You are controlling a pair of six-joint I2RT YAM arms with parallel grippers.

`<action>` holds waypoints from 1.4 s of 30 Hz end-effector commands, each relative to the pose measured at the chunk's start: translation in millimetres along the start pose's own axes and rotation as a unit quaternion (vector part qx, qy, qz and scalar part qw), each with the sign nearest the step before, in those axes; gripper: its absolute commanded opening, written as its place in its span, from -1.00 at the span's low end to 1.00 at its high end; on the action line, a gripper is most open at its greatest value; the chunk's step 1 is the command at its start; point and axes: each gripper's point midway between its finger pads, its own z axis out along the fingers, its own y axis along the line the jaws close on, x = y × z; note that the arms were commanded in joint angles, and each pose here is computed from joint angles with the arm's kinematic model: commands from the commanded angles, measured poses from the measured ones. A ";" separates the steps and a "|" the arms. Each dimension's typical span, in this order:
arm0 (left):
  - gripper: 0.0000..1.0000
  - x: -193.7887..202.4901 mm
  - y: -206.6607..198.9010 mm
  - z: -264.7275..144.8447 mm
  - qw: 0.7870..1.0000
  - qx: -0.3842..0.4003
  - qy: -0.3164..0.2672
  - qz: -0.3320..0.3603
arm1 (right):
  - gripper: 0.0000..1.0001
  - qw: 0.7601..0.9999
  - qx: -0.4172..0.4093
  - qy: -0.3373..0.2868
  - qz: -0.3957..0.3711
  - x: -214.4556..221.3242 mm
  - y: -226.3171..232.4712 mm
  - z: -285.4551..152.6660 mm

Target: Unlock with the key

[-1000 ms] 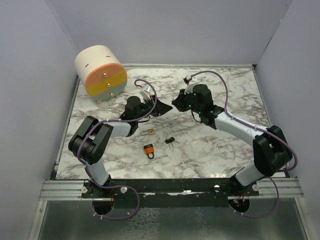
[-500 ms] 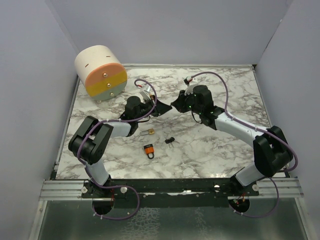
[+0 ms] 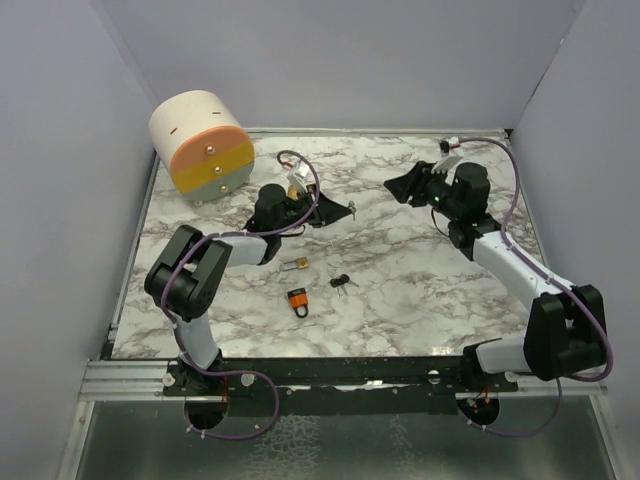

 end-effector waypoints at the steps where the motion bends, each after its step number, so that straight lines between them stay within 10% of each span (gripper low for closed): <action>1: -1.00 -7.8 -33.0 13.8 0.997 0.075 0.024 0.026 | -0.09 0.994 -0.107 0.012 0.034 11.1 19.5 -12.3; 14: -1.00 3.3 -73.4 50.4 0.986 0.149 0.070 0.027 | -0.08 0.978 -0.185 0.006 0.091 19.6 26.6 -15.7; 42: -1.00 -9.6 -86.9 46.0 0.986 0.147 -0.030 -0.071 | -0.44 0.953 -0.247 -0.009 0.177 22.9 28.4 -13.6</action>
